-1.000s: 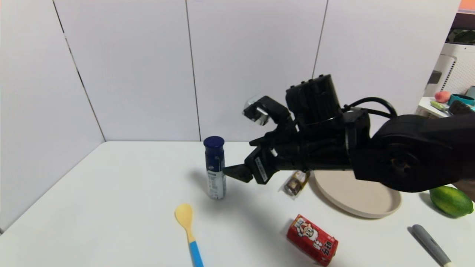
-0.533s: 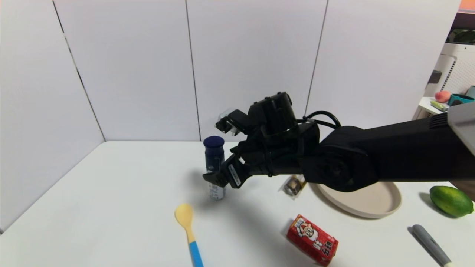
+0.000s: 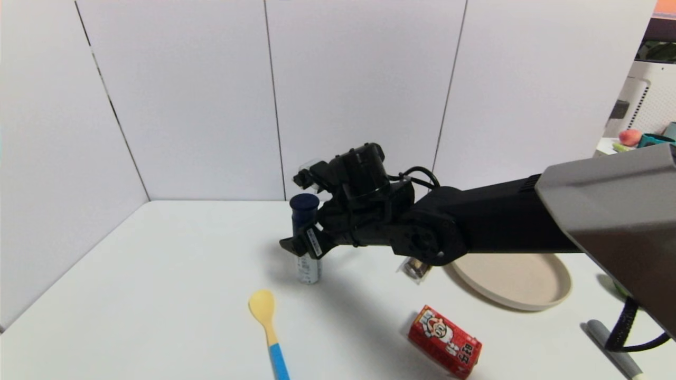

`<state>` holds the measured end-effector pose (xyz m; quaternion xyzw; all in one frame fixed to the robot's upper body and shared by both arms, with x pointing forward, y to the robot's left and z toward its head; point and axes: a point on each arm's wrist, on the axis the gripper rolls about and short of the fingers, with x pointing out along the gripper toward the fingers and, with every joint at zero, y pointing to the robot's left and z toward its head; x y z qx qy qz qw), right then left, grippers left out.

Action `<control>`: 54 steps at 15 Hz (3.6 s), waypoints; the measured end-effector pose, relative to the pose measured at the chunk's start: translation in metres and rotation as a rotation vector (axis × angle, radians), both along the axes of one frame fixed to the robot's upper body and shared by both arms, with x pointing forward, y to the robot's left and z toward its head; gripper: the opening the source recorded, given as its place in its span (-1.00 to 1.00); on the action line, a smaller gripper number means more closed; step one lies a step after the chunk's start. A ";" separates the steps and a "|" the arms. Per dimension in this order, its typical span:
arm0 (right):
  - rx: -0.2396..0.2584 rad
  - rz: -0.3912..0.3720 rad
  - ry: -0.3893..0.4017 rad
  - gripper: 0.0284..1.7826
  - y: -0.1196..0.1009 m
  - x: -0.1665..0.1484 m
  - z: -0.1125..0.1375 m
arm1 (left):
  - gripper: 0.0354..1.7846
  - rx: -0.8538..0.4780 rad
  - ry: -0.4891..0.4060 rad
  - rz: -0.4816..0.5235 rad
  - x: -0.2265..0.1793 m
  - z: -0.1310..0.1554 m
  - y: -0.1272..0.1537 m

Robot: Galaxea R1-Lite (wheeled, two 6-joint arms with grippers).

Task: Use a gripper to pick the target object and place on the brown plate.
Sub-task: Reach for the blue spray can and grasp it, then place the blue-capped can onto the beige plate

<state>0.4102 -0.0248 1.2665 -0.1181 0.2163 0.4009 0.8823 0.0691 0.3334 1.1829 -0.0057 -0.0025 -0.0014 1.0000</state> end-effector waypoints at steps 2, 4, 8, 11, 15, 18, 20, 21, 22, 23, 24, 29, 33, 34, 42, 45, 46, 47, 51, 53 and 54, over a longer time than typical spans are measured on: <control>0.013 -0.013 0.015 0.90 0.005 0.006 -0.005 | 0.89 0.000 0.000 0.000 0.000 0.000 0.000; 0.028 -0.020 0.023 0.90 0.009 0.010 -0.008 | 0.89 0.000 0.000 0.000 0.000 0.000 0.000; 0.032 -0.025 0.022 0.90 0.013 0.016 -0.012 | 0.89 0.000 0.000 0.000 0.000 0.000 0.000; 0.027 -0.034 0.025 0.76 0.011 0.019 -0.014 | 0.89 0.000 0.000 0.001 0.000 0.000 0.000; 0.027 -0.043 0.028 0.08 0.008 0.022 -0.015 | 0.89 0.000 0.000 0.000 0.000 0.000 0.000; 0.025 -0.050 0.032 -0.14 0.005 0.024 -0.014 | 0.89 0.000 0.000 0.001 0.000 0.000 0.000; 0.022 -0.055 0.036 -0.14 0.002 0.025 -0.015 | 0.89 0.000 0.000 0.000 0.000 0.000 0.000; 0.022 -0.057 0.037 -0.14 0.000 0.025 -0.014 | 0.89 0.000 0.000 0.000 0.000 0.000 0.000; 0.022 -0.058 0.037 -0.14 -0.001 0.024 -0.013 | 0.89 0.000 0.000 0.000 0.000 0.000 0.000; 0.020 -0.059 0.039 -0.14 -0.004 0.023 -0.011 | 0.89 0.000 0.000 0.001 0.000 0.000 0.000; 0.020 -0.061 0.040 -0.14 -0.007 0.021 -0.008 | 0.89 0.000 0.000 0.001 0.000 0.000 0.000; 0.045 -0.093 0.016 -0.14 -0.039 0.008 0.024 | 0.89 0.000 0.000 0.001 0.000 0.000 0.000; 0.077 -0.225 -0.035 -0.14 -0.105 0.012 0.059 | 0.89 0.000 0.000 0.000 0.000 0.000 0.000; 0.080 -0.271 -0.044 -0.14 -0.125 0.013 0.064 | 0.89 0.000 0.000 0.001 0.000 0.000 0.000; 0.031 -0.691 -0.007 -0.14 -0.283 -0.004 0.057 | 0.89 0.000 0.000 0.001 0.000 0.000 0.000; 0.006 -0.748 0.045 -0.14 -0.301 -0.020 0.042 | 0.89 0.000 0.000 0.000 0.000 0.000 0.000; 0.002 -0.756 0.057 -0.14 -0.303 -0.024 0.037 | 0.89 0.000 0.000 0.000 0.000 0.000 0.000; -0.005 -0.761 0.075 -0.14 -0.305 -0.027 0.033 | 0.89 0.000 0.000 0.000 0.000 0.000 0.000; -0.008 -0.765 0.092 -0.14 -0.306 -0.028 0.015 | 0.89 0.000 0.000 0.001 0.000 0.000 0.000; 0.014 -0.756 0.038 -0.14 -0.307 -0.024 0.007 | 0.89 0.000 0.000 0.001 0.000 0.000 0.000; 0.017 -0.744 0.022 -0.14 -0.308 -0.023 0.003 | 0.89 0.000 0.000 0.001 0.000 0.000 0.000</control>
